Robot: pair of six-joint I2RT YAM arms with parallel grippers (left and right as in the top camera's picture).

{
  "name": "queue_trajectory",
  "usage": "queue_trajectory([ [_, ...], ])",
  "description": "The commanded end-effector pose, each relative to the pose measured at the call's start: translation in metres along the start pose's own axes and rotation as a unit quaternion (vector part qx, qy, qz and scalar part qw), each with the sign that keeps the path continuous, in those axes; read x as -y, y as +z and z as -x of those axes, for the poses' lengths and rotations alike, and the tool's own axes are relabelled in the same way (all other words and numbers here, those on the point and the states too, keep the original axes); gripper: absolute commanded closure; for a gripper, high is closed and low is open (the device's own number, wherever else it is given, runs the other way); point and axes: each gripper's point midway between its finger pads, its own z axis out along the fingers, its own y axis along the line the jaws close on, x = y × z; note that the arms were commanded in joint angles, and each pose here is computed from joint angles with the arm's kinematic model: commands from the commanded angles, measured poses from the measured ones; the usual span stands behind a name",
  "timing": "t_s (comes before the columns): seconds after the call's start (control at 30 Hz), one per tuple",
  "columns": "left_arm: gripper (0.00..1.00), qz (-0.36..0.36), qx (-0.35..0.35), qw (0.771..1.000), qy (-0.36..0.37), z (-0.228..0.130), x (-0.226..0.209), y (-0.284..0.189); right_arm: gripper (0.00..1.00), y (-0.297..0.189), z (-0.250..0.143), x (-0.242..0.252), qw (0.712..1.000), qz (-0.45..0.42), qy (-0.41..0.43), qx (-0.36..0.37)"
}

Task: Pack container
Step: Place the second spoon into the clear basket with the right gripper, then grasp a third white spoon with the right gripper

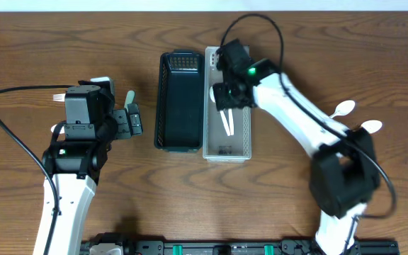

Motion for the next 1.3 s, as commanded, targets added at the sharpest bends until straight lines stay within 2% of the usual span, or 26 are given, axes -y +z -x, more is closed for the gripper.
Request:
queue_trajectory([
  [0.0,0.02,0.003,0.006,1.0,0.007,0.007,-0.002,-0.003,0.57,-0.098,0.056,0.045,0.988,-0.061,0.003,0.138],
  [0.07,0.02,0.003,0.006,1.0,0.007,0.007,-0.002,-0.003,0.59,-0.123,0.057,0.087,0.981,-0.112,0.038,0.153],
  [0.13,0.02,0.003,0.006,1.0,0.007,0.007,-0.002,-0.003,0.59,-0.133,0.039,0.14,0.972,-0.162,0.111,0.127],
  [0.2,0.02,0.003,0.006,1.0,0.007,0.007,-0.002,-0.003,0.59,-0.13,0.019,0.173,0.963,-0.183,0.175,0.095],
  [0.27,0.02,0.003,0.006,1.0,0.007,0.007,-0.002,-0.003,0.51,-0.119,-0.011,0.209,0.941,-0.204,0.264,0.051],
  [0.3,0.02,0.003,0.006,1.0,0.007,0.007,-0.002,-0.003,0.46,-0.113,-0.025,0.221,0.928,-0.21,0.305,0.031],
  [0.37,0.02,0.003,0.006,1.0,0.007,0.007,-0.002,-0.003,0.45,-0.093,-0.052,0.235,0.905,-0.195,0.379,-0.01],
  [0.47,0.02,0.003,0.006,1.0,0.007,0.007,-0.002,-0.003,0.56,-0.07,-0.074,0.246,0.881,-0.167,0.44,-0.042],
  [0.53,0.02,0.003,0.006,1.0,0.007,0.007,-0.002,-0.003,0.55,-0.06,-0.088,0.257,0.862,-0.171,0.475,-0.047],
  [0.6,0.02,0.003,0.006,1.0,0.007,0.007,-0.002,-0.003,0.47,-0.053,-0.098,0.267,0.846,-0.175,0.502,-0.044],
  [0.67,0.02,0.003,0.006,1.0,0.007,0.007,-0.002,-0.003,0.46,-0.047,-0.101,0.276,0.84,-0.175,0.512,-0.032],
  [0.97,0.02,0.003,0.006,1.0,0.007,0.007,-0.002,-0.003,0.5,-0.021,-0.113,0.298,0.82,-0.172,0.546,0.003],
  [1.27,0.02,0.003,0.006,1.0,0.007,0.007,-0.002,-0.003,0.55,-0.013,-0.091,0.308,0.818,-0.158,0.549,0.061],
])
